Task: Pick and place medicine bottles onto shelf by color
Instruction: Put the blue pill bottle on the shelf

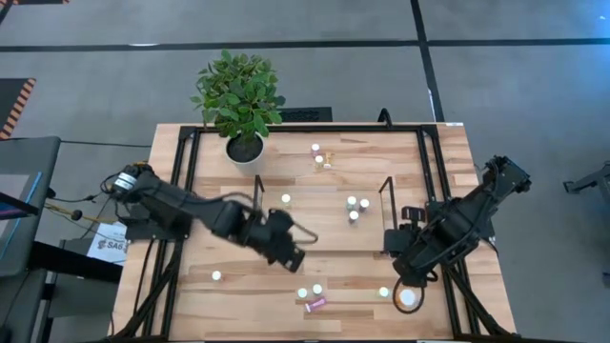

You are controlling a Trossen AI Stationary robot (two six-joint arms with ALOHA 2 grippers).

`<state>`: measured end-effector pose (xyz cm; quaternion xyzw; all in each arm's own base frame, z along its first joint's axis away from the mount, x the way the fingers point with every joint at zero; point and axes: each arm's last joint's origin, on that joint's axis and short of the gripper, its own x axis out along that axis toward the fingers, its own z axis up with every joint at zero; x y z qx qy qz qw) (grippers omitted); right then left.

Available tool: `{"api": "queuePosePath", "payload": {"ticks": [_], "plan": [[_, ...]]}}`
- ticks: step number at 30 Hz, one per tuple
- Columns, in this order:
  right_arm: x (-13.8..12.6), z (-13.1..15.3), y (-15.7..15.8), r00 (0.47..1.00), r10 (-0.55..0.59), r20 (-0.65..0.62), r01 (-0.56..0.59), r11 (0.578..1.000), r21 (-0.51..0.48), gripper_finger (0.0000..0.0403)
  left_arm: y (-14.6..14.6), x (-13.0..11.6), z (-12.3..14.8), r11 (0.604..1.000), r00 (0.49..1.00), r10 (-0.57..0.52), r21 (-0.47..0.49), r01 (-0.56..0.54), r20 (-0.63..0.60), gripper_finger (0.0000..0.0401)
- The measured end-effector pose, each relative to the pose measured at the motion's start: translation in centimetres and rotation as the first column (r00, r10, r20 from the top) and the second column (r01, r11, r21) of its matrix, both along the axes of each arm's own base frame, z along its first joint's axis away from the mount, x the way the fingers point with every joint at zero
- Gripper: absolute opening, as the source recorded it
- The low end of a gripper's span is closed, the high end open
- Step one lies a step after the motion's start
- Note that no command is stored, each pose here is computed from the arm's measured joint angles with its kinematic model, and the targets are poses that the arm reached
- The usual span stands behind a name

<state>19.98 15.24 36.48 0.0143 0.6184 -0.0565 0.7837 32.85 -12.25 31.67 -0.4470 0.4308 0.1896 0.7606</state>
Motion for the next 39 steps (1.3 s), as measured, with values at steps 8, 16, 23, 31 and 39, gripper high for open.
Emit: {"api": "queuePosePath", "payload": {"ticks": [8,16,23,31,39], "plan": [[0.1,0.0,-0.1,1.000,0.013,-0.018,-0.013,1.000,0.016,0.0186,4.9,1.1,-0.1,0.998,0.997,-0.057,0.023,0.058,-0.048,0.0098],[-2.7,2.6,-3.1,0.983,-0.049,0.178,0.053,0.998,-0.020,0.0186,9.1,2.0,-0.4,0.992,0.991,-0.124,0.026,0.125,-0.049,0.0098],[-2.9,0.9,-5.9,0.930,-0.272,0.249,0.266,0.962,0.056,0.0185,11.2,2.1,-3.2,0.959,0.933,-0.282,-0.041,0.280,-0.221,0.0098],[-1.4,-1.8,-7.1,0.917,-0.359,0.176,0.357,0.933,0.044,0.0175,12.7,2.7,-5.0,0.890,0.800,-0.415,-0.011,0.456,-0.432,0.0099],[-0.1,-2.4,-7.7,0.904,-0.397,0.159,0.393,0.918,0.055,0.0170,13.3,3.8,-6.0,0.793,0.698,-0.507,0.045,0.608,-0.506,0.0099]]}}
